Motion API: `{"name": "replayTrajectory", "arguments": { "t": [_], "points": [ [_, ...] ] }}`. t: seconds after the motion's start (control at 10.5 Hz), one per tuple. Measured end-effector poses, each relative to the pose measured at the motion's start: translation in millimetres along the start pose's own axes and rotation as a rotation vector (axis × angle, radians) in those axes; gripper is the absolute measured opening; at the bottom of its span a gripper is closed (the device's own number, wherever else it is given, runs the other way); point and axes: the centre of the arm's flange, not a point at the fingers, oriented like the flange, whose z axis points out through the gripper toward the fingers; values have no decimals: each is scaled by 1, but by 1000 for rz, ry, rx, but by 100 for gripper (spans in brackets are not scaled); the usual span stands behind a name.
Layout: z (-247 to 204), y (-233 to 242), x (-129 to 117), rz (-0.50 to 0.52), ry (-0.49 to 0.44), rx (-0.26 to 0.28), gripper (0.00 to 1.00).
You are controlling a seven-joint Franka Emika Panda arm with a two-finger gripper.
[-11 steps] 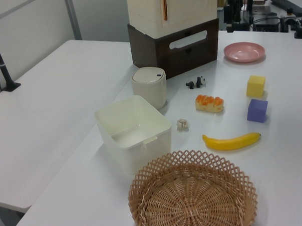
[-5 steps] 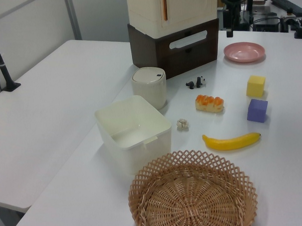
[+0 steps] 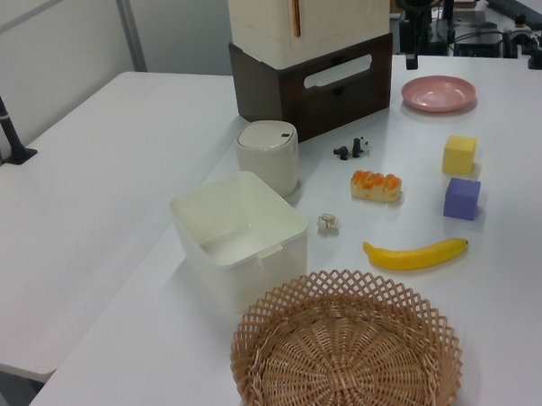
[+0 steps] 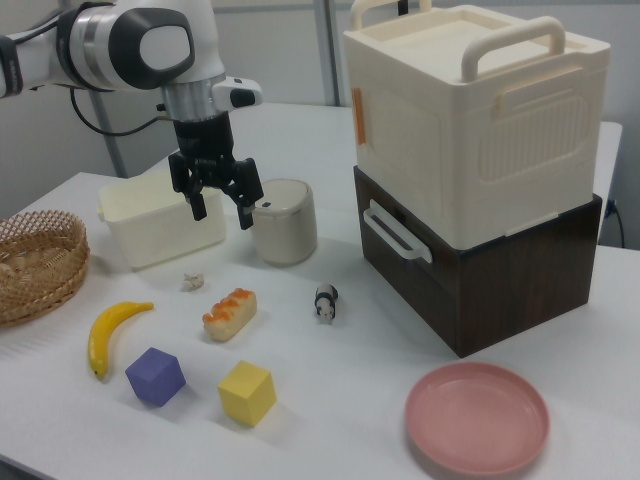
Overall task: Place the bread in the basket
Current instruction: 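Move the open gripper toward the orange-topped bread roll, then lower the gripper over the bread roll and close on it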
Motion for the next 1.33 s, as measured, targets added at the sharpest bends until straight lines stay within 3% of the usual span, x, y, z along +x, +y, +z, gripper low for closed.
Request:
{"name": "replayTrajectory", "arguments": {
  "t": [0.95,1.33],
  "points": [
    [-1,-15,1,-27,2,-2,100],
    [6,-62,-3,-107,-25,-11,100]
  ]
}}
